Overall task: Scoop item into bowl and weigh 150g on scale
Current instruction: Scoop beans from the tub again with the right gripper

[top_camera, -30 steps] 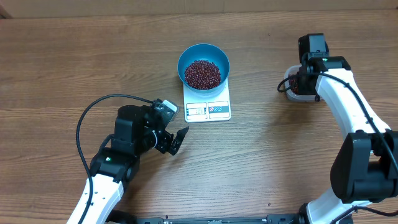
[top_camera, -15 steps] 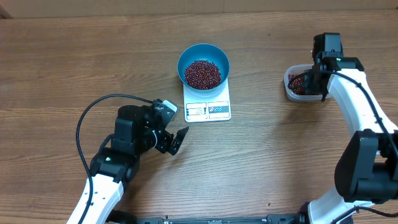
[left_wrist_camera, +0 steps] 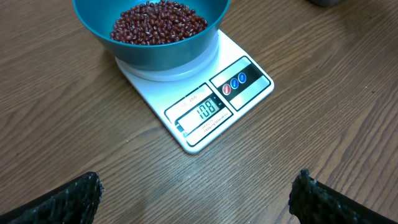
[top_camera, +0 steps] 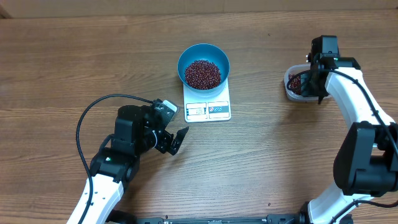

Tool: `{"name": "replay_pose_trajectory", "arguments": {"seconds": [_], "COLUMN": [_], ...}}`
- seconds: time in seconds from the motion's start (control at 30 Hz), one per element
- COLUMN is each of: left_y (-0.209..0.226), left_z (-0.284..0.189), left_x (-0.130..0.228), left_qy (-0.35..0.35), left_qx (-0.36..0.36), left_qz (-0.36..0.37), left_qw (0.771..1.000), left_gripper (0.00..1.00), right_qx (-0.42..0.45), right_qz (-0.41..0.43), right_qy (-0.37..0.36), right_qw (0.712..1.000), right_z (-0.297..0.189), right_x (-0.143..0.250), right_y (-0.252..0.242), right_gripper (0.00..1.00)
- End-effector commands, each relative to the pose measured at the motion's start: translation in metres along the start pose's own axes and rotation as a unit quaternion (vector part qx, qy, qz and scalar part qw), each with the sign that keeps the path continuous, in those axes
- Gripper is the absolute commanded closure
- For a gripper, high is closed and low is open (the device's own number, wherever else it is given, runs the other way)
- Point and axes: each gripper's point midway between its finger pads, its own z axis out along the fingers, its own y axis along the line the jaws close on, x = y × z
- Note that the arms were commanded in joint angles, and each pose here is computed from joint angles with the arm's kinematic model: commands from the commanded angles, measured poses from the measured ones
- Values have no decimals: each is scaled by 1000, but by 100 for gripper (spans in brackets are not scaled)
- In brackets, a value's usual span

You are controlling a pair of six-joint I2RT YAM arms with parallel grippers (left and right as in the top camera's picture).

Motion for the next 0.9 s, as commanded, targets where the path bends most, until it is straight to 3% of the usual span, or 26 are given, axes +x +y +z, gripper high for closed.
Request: {"name": "replay_pose_trajectory", "arguments": {"seconds": [0.0, 0.43, 0.87], "left_y": [2, 2, 2], "left_z": [1, 1, 1], "left_x": [1, 1, 1], "left_qy": [3, 3, 3], "left_qx": [-2, -2, -2], "left_qz": [-7, -7, -7], "left_qw": [1000, 1000, 1000], "left_gripper": [0, 0, 0], "right_qx": [-35, -197, -386], "right_qz": [3, 24, 132], "right_qy": [-4, 3, -19], "right_qw": [999, 980, 913], "right_z": [-2, -11, -30], "right_x": [-5, -1, -8], "right_y": [9, 48, 28], "right_gripper": [96, 96, 96]}}
